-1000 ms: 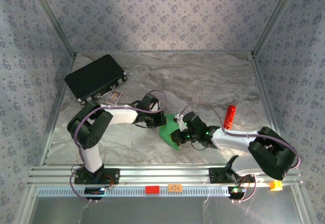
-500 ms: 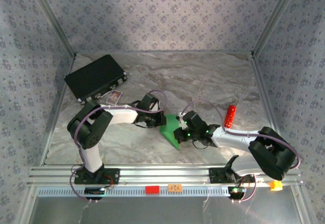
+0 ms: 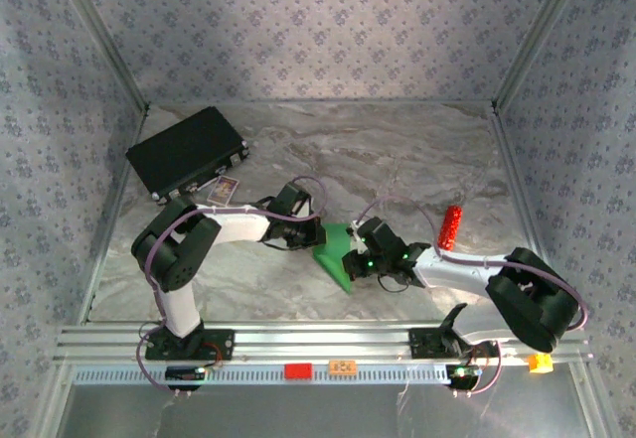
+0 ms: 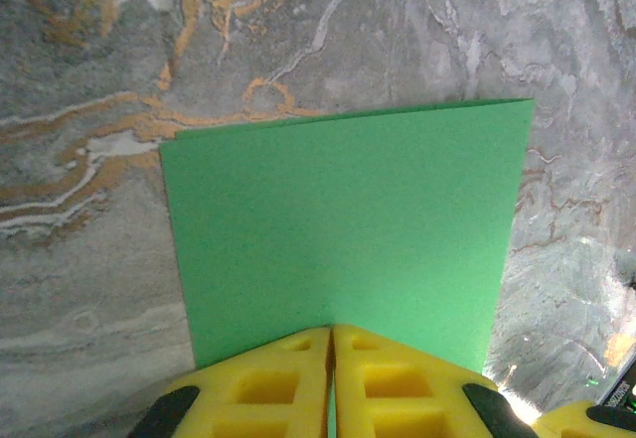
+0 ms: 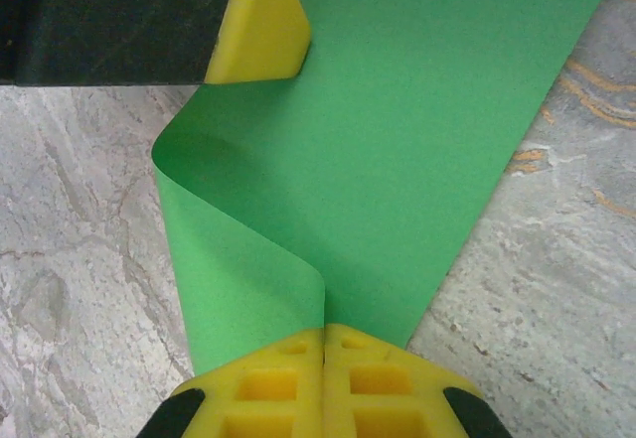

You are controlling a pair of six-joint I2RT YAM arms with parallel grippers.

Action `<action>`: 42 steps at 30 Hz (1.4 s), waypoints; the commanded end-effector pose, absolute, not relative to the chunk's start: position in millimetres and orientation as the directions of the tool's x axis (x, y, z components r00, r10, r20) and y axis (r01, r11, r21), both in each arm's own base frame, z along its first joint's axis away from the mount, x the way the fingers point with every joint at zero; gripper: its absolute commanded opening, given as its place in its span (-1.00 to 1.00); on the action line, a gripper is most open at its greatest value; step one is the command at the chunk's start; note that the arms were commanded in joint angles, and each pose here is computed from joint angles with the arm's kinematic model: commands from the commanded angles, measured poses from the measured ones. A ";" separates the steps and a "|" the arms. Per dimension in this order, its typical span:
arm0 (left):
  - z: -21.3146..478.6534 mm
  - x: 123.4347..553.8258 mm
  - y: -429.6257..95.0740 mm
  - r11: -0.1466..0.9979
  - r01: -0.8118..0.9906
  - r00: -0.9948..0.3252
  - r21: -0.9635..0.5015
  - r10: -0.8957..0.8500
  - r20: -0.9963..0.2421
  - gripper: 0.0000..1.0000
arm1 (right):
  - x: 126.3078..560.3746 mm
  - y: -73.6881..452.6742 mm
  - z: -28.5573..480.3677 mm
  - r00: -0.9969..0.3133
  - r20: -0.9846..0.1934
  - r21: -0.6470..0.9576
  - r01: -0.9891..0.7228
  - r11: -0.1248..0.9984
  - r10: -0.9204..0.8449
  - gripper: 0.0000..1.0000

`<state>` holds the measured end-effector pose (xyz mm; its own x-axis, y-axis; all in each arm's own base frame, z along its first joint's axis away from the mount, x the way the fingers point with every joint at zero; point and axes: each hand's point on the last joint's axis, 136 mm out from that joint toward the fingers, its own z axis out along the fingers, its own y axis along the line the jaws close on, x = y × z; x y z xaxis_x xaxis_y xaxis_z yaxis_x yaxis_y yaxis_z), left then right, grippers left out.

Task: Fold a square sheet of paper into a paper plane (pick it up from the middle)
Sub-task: Third fold the triangle at the center of the table.

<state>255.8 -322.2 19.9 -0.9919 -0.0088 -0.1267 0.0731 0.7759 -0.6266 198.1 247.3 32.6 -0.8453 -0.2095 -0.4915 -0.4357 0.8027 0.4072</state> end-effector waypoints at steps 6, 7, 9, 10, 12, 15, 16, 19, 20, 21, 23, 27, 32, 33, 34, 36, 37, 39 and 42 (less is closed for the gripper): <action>8.6 251.3 -314.6 0.812 0.069 -0.993 -0.579 0.003 -0.115 -0.82 | 203.8 250.8 34.1 -0.852 -0.483 0.400 -0.418 0.815 -0.201 -0.98; 8.9 251.7 -314.5 0.812 0.070 -0.993 -0.579 0.002 -0.117 -0.82 | 203.8 250.8 34.1 -0.853 -0.483 0.400 -0.417 0.816 -0.199 -0.98; 8.4 251.3 -313.9 0.813 0.070 -0.993 -0.578 0.002 -0.117 -0.82 | 203.9 249.1 33.5 -0.854 -0.482 0.395 -0.413 0.821 -0.197 -0.98; 8.8 251.4 -314.4 0.813 0.071 -0.993 -0.579 0.003 -0.117 -0.81 | 204.2 248.2 33.1 -0.854 -0.482 0.392 -0.411 0.823 -0.196 -0.98; 8.8 251.8 -314.7 0.812 0.070 -0.993 -0.580 0.002 -0.117 -0.81 | 204.3 247.5 32.7 -0.855 -0.481 0.390 -0.409 0.825 -0.196 -0.98; 8.6 251.9 -314.7 0.813 0.072 -0.993 -0.578 0.004 -0.118 -0.81 | 203.5 246.7 32.1 -0.856 -0.477 0.388 -0.407 0.827 -0.197 -0.98; 8.2 251.3 -314.7 0.813 0.071 -0.993 -0.578 0.005 -0.115 -0.81 | 204.1 246.2 32.0 -0.856 -0.478 0.386 -0.404 0.829 -0.195 -0.98; 8.7 251.6 -315.1 0.812 0.071 -0.993 -0.580 0.004 -0.116 -0.82 | 203.6 244.1 29.7 -0.860 -0.473 0.382 -0.397 0.835 -0.192 -0.98; 8.6 251.6 -315.0 0.812 0.071 -0.993 -0.580 0.004 -0.116 -0.82 | 203.3 244.4 29.8 -0.859 -0.473 0.382 -0.398 0.834 -0.193 -0.98; 8.4 251.7 -314.9 0.812 0.072 -0.993 -0.579 0.005 -0.116 -0.81 | 203.5 244.3 29.6 -0.859 -0.473 0.382 -0.398 0.834 -0.193 -0.98; 8.5 251.8 -314.8 0.812 0.071 -0.993 -0.579 0.003 -0.116 -0.82 | 203.5 244.6 29.3 -0.859 -0.473 0.382 -0.400 0.833 -0.195 -0.98; 8.2 251.2 -314.8 0.812 0.071 -0.993 -0.579 0.004 -0.115 -0.81 | 203.1 244.1 27.0 -0.863 -0.466 0.380 -0.395 0.836 -0.196 -0.98; 7.3 251.3 -314.9 0.812 0.068 -0.994 -0.579 0.002 -0.114 -0.81 | 201.5 245.0 22.8 -0.868 -0.455 0.386 -0.393 0.835 -0.199 -0.98; 7.5 251.2 -315.2 0.812 0.069 -0.993 -0.580 0.003 -0.114 -0.82 | 200.9 245.0 21.7 -0.870 -0.451 0.385 -0.392 0.835 -0.200 -0.98; 6.3 251.3 -314.5 0.813 0.066 -0.994 -0.578 0.001 -0.112 -0.81 | 200.4 244.5 20.6 -0.872 -0.447 0.384 -0.390 0.837 -0.201 -0.98; 7.5 251.9 -315.3 0.812 0.069 -0.993 -0.580 0.002 -0.115 -0.81 | 200.2 243.1 19.0 -0.874 -0.442 0.380 -0.385 0.841 -0.200 -0.98; 7.5 251.9 -315.3 0.812 0.068 -0.993 -0.580 0.002 -0.114 -0.81 | 200.1 242.3 18.2 -0.875 -0.440 0.376 -0.382 0.844 -0.200 -0.98; 8.0 251.9 -315.6 0.811 0.070 -0.993 -0.581 0.003 -0.116 -0.82 | 198.9 241.0 16.8 -0.878 -0.435 0.374 -0.379 0.847 -0.201 -0.98; 8.6 252.4 -315.8 0.810 0.072 -0.993 -0.582 0.004 -0.118 -0.81 | 198.6 240.3 16.1 -0.878 -0.434 0.372 -0.378 0.848 -0.201 -0.98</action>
<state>256.1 -322.2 19.9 -0.9916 -0.0095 -0.1291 0.0739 0.7773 -0.6248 199.2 244.0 21.4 -0.8653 -0.2062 -0.4569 -0.4028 0.8286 0.3888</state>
